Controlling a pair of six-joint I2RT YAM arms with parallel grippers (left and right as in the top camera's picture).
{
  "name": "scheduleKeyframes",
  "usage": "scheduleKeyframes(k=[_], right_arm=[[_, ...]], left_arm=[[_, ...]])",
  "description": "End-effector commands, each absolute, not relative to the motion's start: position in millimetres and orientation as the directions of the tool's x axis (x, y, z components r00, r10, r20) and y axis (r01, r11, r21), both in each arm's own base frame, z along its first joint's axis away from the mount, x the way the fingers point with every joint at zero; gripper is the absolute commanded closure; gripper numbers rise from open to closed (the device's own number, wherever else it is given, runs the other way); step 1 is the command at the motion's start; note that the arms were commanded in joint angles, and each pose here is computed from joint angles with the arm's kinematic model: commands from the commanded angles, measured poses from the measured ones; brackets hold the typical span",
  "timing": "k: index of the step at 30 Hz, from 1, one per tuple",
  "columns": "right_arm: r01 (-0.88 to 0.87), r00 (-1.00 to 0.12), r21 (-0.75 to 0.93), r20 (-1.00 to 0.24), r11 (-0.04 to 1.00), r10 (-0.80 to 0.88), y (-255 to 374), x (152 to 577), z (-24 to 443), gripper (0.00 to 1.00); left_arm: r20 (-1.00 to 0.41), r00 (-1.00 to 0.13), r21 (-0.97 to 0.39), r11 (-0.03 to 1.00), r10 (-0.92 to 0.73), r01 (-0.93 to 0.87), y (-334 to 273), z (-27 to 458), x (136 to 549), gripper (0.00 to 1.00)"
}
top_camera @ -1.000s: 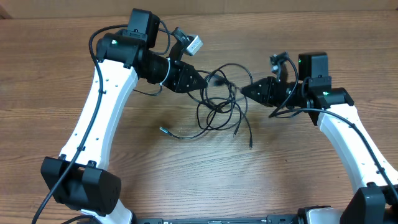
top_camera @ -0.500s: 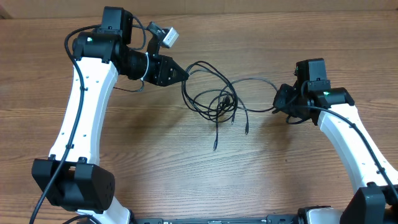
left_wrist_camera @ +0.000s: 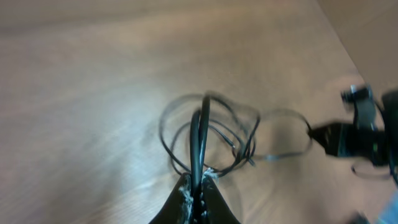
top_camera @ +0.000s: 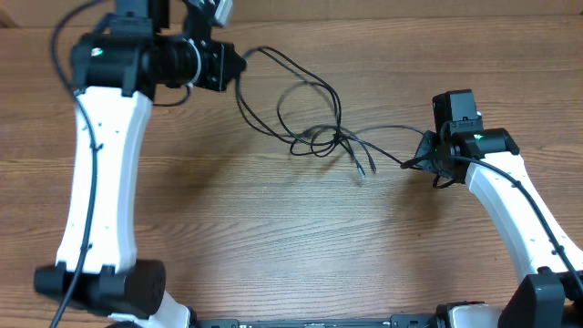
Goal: Untangle cables
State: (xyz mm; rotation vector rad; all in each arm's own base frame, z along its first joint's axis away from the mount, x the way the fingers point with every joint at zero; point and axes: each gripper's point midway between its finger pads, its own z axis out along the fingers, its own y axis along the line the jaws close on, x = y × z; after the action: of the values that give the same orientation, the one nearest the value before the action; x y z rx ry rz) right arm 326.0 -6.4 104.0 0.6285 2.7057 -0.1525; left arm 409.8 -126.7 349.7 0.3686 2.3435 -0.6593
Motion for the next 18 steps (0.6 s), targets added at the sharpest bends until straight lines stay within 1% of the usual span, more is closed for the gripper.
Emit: scheduleKeyframes(k=[1,4,7,9,14,18], right_arm=[[0.552,-0.769,-0.097,-0.443,0.828,0.461,-31.2,325.1,116.3,0.96],[0.566,-0.76,-0.113,-0.456,0.816,0.464,-35.5,324.6,117.7,0.96],[0.551,-0.76,-0.062,-0.451,0.832,0.469,-27.0,331.1,117.1,0.96],[0.524,-0.771,-0.033,-0.443,0.851,0.458,-20.1,335.0,116.6,0.96],[0.515,-0.759,-0.014,-0.473,0.857,0.448,-19.1,342.3,126.3,0.96],[0.508,-0.704,0.054,-0.549,0.86,0.451,-17.3,354.6,168.3,0.96]], left_arm=[[-0.773,-0.634,-0.279,0.908,-0.02,0.311,-97.2,412.4,397.9,0.96],[-0.8,-0.593,-0.278,0.931,-0.088,0.236,-84.6,433.5,391.5,0.96],[-0.792,-0.596,-0.315,0.924,-0.131,0.215,-85.1,437.7,386.9,0.96],[-0.764,-0.634,-0.333,0.915,-0.12,0.228,-92.9,426.6,384.7,0.96],[-0.678,-0.732,-0.336,0.916,-0.074,0.219,-104.6,386.7,385.9,0.96],[-0.614,-0.788,-0.327,0.922,-0.04,0.207,-109.2,357.7,393.3,0.96]])
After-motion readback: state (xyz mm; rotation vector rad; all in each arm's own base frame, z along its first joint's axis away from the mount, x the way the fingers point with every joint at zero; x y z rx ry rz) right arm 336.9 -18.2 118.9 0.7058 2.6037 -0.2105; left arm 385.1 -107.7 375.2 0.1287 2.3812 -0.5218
